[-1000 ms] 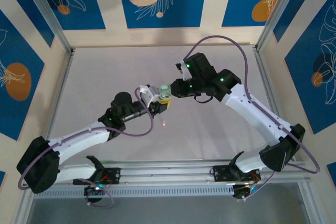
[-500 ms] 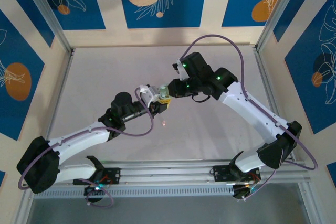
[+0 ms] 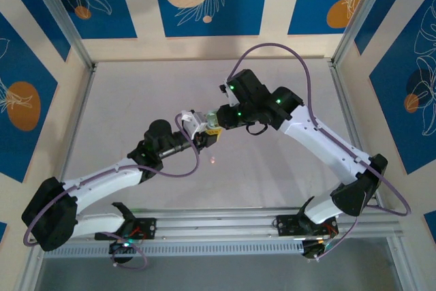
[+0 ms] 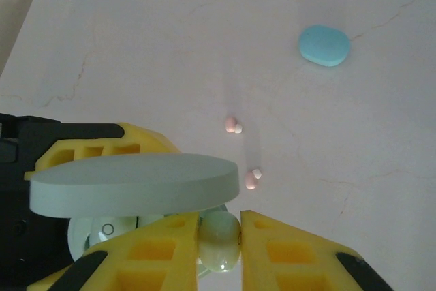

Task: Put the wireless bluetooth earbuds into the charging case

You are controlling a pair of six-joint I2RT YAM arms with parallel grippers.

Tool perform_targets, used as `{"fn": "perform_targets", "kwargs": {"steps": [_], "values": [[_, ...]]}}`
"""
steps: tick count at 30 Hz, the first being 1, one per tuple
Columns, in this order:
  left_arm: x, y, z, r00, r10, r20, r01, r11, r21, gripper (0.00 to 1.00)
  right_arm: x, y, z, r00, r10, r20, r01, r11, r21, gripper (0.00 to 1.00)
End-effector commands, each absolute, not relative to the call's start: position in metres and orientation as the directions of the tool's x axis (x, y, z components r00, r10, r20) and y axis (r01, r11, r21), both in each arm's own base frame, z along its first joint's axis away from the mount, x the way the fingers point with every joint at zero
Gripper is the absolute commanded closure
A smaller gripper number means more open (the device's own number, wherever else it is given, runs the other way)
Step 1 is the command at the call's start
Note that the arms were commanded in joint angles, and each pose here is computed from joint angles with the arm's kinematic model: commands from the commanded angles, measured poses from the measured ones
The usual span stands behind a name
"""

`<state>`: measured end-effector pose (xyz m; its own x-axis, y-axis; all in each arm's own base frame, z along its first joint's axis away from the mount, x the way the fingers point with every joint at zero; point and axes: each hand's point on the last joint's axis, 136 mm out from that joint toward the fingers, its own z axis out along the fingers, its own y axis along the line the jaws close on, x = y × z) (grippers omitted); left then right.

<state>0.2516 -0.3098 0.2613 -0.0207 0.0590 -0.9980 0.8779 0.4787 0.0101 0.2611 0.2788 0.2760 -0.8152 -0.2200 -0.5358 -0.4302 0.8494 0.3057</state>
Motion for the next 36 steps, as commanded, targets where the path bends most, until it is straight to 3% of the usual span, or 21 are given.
{"fn": "perform_targets", "kwargs": {"steps": [1, 27, 36], "values": [[0.248, -0.314, 0.294, 0.043, -0.021, -0.999, 0.882, 0.471, 0.028, 0.65, 0.254, 0.283, 0.271, -0.818, -0.273, -0.506, -0.460, 0.839, 0.292, 0.77], [0.248, -0.313, 0.293, 0.042, -0.019, -0.999, 0.882, 0.471, 0.028, 0.65, 0.246, 0.280, 0.300, -0.812, -0.191, -0.551, -0.462, 0.788, 0.407, 0.61], [0.244, -0.313, 0.297, 0.059, -0.025, -0.998, 0.888, 0.457, 0.041, 0.66, 0.249, 0.265, 0.327, -0.776, -0.044, -0.629, -0.444, 0.746, 0.496, 0.57]]}}
